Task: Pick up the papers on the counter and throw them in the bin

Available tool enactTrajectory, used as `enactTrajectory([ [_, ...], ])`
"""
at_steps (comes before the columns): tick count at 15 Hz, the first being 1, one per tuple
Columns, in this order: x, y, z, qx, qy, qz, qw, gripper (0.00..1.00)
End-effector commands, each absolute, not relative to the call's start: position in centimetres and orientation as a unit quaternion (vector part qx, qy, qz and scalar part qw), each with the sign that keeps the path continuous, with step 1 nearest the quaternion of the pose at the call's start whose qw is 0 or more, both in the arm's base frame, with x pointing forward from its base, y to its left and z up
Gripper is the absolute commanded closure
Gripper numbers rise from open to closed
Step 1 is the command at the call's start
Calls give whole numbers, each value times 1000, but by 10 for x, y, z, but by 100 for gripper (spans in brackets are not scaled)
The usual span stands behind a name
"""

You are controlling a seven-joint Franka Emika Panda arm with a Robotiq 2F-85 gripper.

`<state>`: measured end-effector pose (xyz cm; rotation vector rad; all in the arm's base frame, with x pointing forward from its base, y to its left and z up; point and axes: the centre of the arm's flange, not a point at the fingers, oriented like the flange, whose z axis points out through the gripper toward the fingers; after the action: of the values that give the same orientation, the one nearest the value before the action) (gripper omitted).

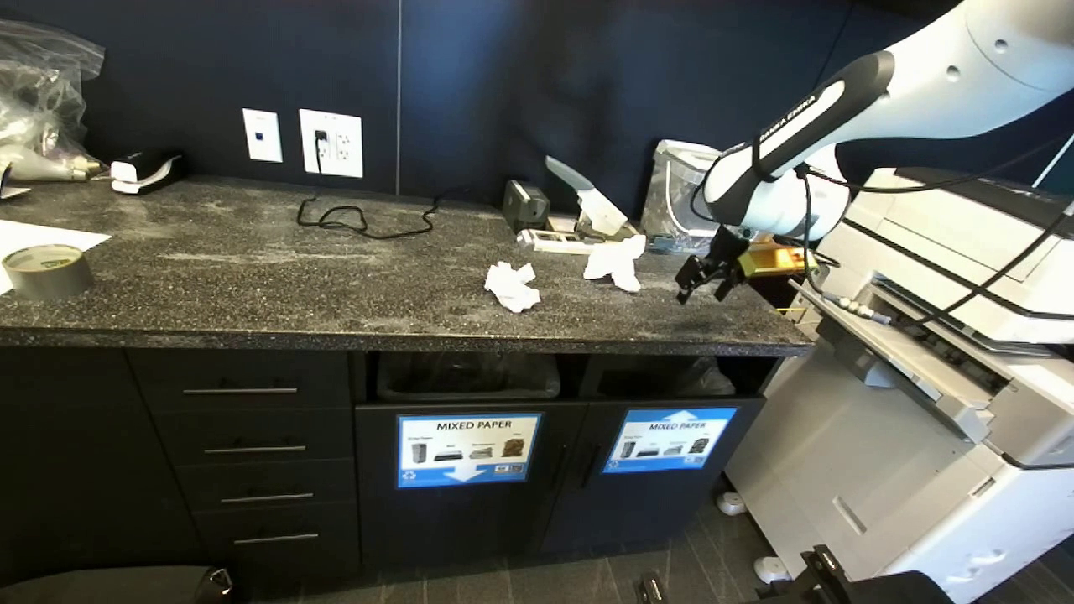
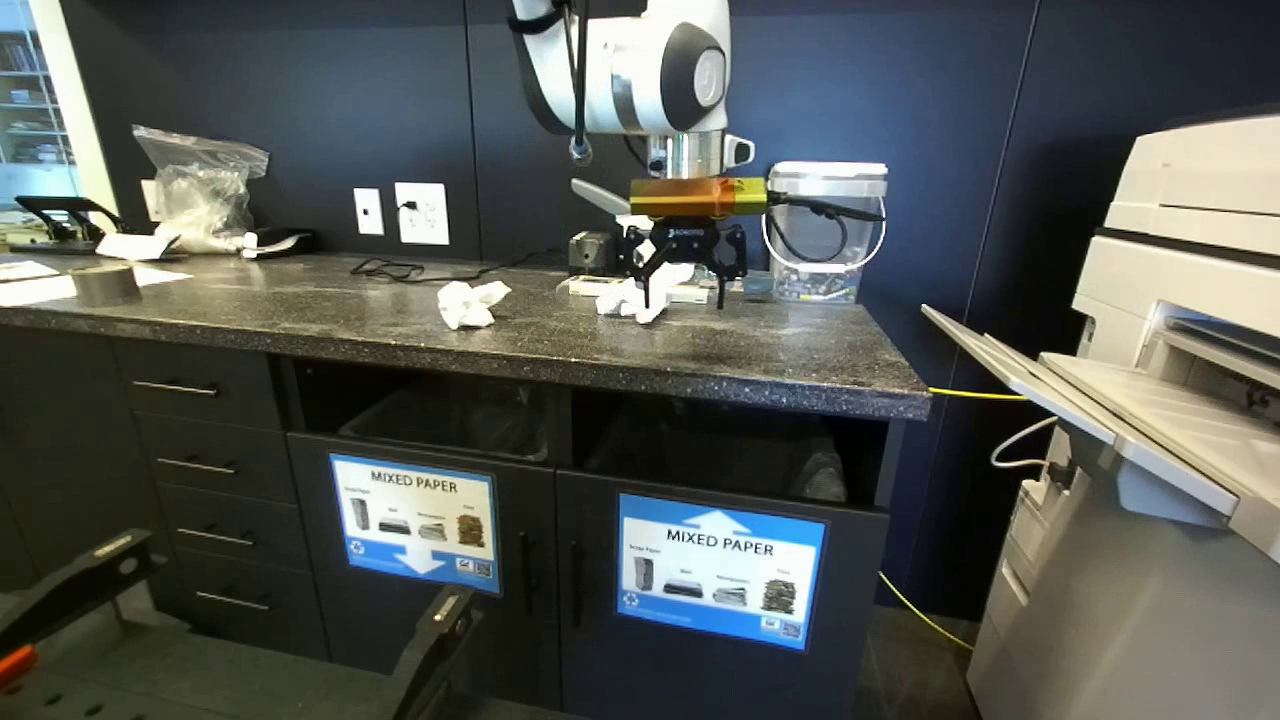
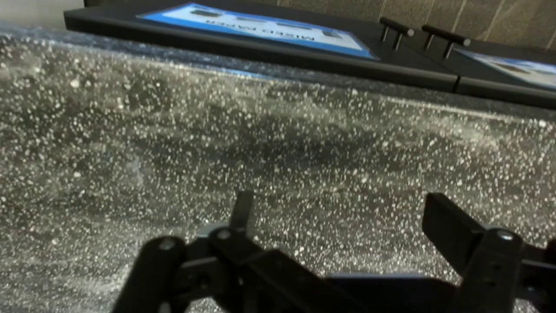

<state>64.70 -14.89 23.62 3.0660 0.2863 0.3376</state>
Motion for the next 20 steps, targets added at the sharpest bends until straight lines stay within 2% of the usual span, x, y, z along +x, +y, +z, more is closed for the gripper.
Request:
enactTrajectory([
  [1, 681, -147, 243, 985, 91, 144, -4, 0],
  [15, 783, -127, 238, 975, -23, 203, -83, 0],
  [20, 804, -87, 228, 973, -56, 204, -97, 0],
])
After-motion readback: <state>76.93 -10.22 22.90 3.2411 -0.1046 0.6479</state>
